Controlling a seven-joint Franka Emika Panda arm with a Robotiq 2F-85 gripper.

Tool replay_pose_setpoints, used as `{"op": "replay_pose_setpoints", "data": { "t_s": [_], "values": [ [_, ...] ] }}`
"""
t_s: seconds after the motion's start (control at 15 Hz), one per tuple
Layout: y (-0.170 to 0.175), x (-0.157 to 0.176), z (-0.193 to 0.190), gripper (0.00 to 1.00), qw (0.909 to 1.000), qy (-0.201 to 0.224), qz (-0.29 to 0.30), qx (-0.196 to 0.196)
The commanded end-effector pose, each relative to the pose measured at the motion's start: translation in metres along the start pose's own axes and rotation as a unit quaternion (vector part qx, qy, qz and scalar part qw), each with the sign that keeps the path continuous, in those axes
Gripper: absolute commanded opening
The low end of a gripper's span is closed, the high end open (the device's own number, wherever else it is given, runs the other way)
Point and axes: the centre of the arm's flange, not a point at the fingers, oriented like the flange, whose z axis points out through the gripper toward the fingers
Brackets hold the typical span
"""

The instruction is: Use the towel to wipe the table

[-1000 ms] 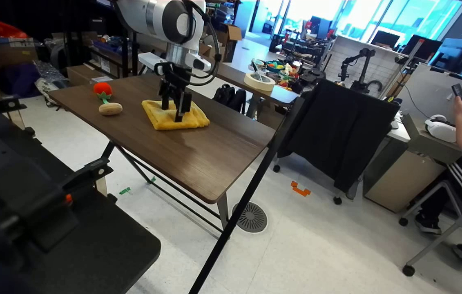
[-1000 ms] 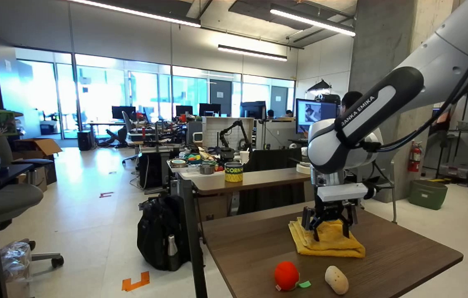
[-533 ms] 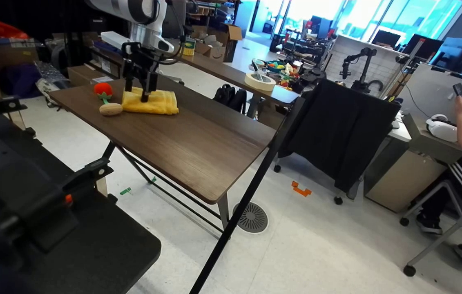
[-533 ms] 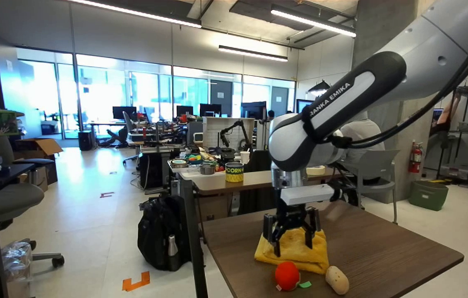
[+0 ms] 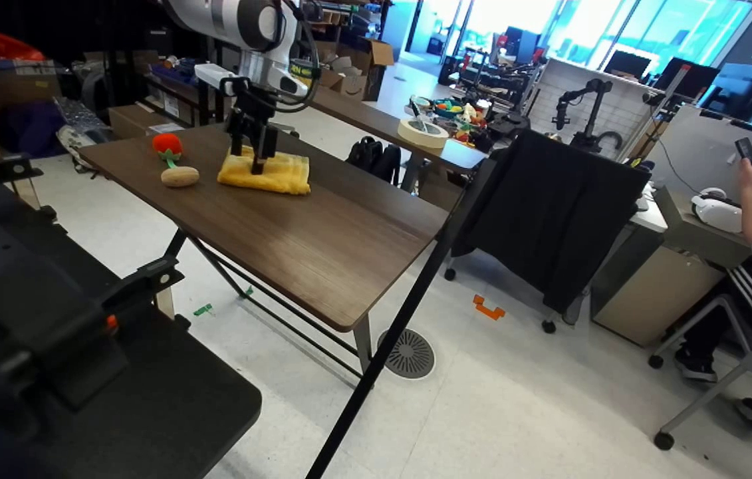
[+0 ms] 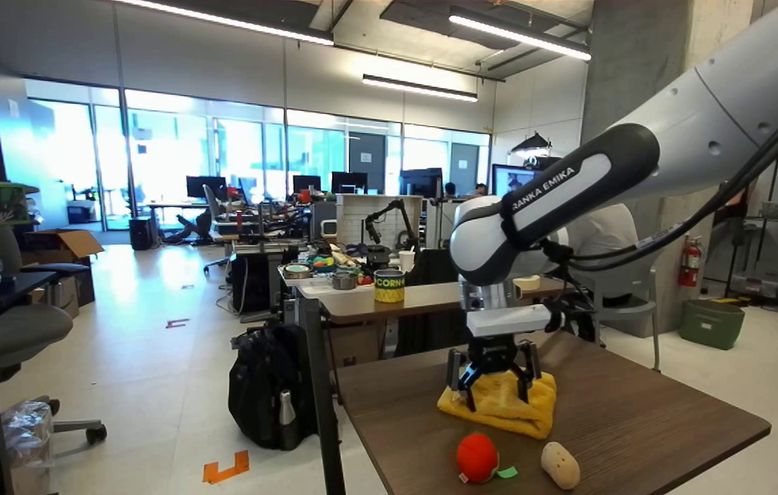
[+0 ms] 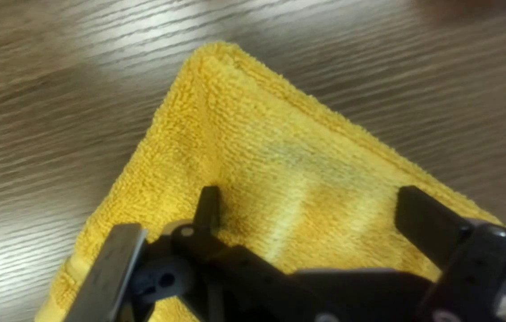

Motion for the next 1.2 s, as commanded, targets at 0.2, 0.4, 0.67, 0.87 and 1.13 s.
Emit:
{"op": "replay_pose_setpoints", "data": {
  "t_s": [0.2, 0.4, 0.67, 0.87, 1.13],
  "values": [
    [0.035, 0.056, 0.026, 1.00, 0.9905, -0.069, 0.116, 0.026],
    [0.060, 0.026, 0.014, 1.00, 0.9925, -0.053, 0.108, 0.021],
    [0.037, 0.023, 0.016, 1.00, 0.9951, -0.030, 0.094, 0.001],
    [-0.017, 0.013, 0.013, 1.00, 0.9984, -0.006, 0.053, -0.020],
    [-0.119, -0.019, 0.004, 1.00, 0.9990, 0.020, -0.001, -0.039]
  ]
}}
